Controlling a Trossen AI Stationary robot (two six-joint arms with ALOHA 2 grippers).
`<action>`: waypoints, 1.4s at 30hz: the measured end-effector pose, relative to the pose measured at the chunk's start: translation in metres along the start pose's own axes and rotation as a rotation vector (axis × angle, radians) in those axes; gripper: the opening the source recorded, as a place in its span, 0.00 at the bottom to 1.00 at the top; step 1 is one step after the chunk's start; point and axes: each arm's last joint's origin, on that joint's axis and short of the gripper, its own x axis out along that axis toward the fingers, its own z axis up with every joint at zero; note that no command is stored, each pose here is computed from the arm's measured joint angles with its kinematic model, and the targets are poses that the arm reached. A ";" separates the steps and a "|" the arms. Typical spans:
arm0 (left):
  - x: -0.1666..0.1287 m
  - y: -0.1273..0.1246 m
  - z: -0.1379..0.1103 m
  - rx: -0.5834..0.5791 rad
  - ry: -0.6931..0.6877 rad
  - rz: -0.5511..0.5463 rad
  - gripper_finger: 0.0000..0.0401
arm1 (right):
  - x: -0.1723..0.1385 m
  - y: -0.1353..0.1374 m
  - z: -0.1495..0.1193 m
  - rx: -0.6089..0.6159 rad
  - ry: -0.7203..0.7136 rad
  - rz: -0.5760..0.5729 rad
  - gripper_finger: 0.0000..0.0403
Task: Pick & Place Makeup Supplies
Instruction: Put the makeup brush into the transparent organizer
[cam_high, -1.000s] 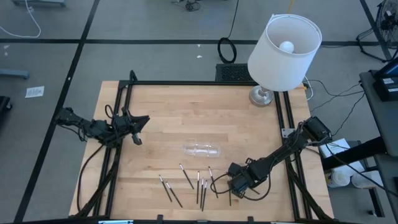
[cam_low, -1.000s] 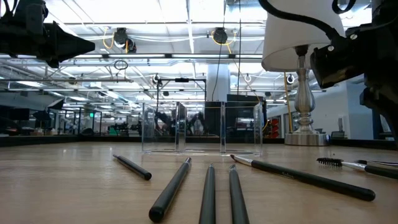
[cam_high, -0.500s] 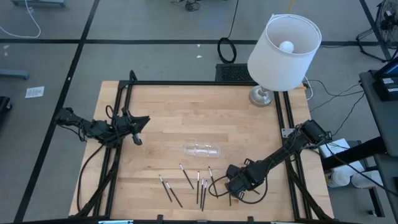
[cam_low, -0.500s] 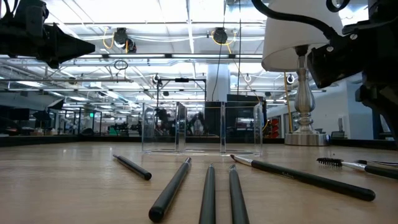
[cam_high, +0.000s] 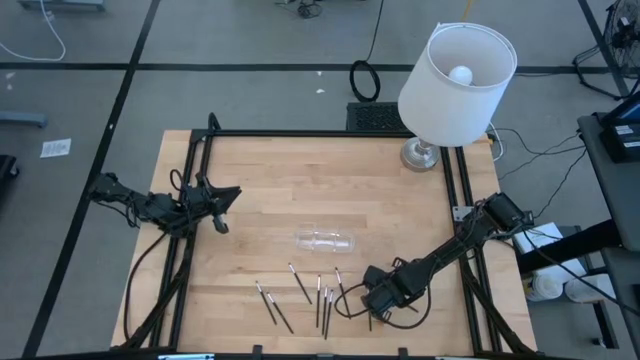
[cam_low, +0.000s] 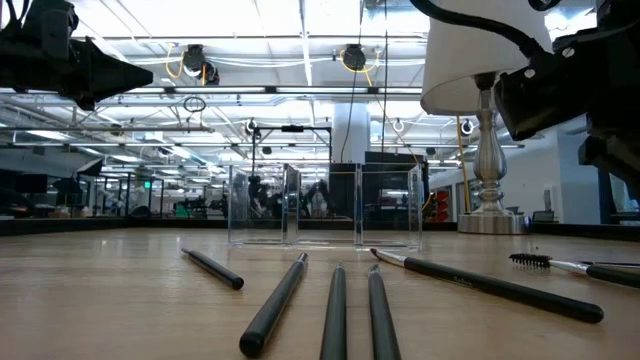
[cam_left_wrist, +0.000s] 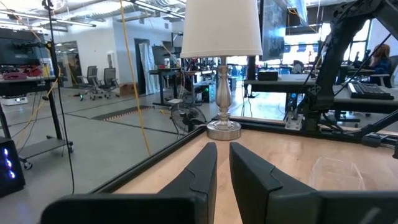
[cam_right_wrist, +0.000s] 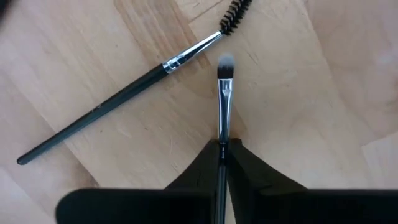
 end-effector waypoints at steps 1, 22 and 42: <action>0.000 0.000 0.000 0.000 0.000 0.000 0.13 | 0.000 0.000 0.001 0.005 0.002 0.001 0.02; 0.000 0.000 0.000 0.001 0.000 0.000 0.13 | -0.035 -0.001 0.004 0.009 -0.167 0.110 0.00; 0.000 0.000 0.000 0.001 0.000 0.000 0.13 | -0.057 -0.007 0.002 0.013 -0.227 0.154 0.01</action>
